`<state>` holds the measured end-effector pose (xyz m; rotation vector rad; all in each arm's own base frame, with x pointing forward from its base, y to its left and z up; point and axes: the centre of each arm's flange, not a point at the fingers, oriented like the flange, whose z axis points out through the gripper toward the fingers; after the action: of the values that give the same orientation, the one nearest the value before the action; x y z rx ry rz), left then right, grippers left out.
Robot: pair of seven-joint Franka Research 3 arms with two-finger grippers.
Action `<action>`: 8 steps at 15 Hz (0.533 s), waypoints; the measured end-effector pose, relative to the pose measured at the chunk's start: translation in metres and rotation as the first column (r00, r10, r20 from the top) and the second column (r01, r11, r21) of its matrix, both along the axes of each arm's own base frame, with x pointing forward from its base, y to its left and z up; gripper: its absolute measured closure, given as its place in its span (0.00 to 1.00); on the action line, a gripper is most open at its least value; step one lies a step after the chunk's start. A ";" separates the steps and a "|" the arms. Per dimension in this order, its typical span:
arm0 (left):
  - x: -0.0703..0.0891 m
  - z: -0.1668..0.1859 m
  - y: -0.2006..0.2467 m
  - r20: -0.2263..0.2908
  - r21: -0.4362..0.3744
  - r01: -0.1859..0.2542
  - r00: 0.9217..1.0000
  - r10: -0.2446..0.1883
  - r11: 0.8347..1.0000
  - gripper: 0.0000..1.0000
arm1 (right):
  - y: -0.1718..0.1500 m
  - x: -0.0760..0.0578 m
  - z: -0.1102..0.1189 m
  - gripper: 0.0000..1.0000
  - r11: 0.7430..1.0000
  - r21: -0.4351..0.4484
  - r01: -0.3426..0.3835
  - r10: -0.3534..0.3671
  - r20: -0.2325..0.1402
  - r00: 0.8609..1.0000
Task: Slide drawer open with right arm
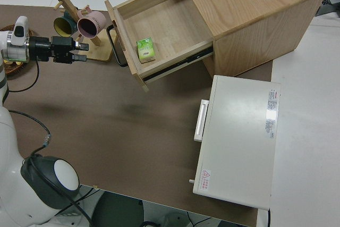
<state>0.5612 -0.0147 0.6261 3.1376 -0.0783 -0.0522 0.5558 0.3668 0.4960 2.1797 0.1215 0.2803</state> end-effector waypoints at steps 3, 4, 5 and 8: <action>0.000 0.000 0.000 0.000 0.000 0.000 1.000 0.000 1.000 0.00 | -0.035 0.009 0.044 0.01 0.984 0.175 0.044 -0.041 -0.019 0.999; 0.000 0.000 0.000 0.000 0.000 0.000 1.000 0.000 1.000 0.00 | -0.048 0.009 0.060 0.01 0.973 0.225 0.053 -0.047 -0.031 0.998; 0.000 0.000 0.000 0.000 0.000 0.000 1.000 0.000 1.000 0.00 | -0.060 0.009 0.075 0.01 0.962 0.266 0.061 -0.053 -0.038 0.998; 0.000 0.000 0.000 0.000 0.000 0.000 1.000 0.000 1.000 0.00 | -0.086 0.000 0.116 0.01 0.919 0.384 0.086 -0.074 -0.046 0.996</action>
<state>0.5612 -0.0147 0.6261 3.1376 -0.0783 -0.0522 0.5558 0.2807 0.6118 2.5749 -0.0085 0.2389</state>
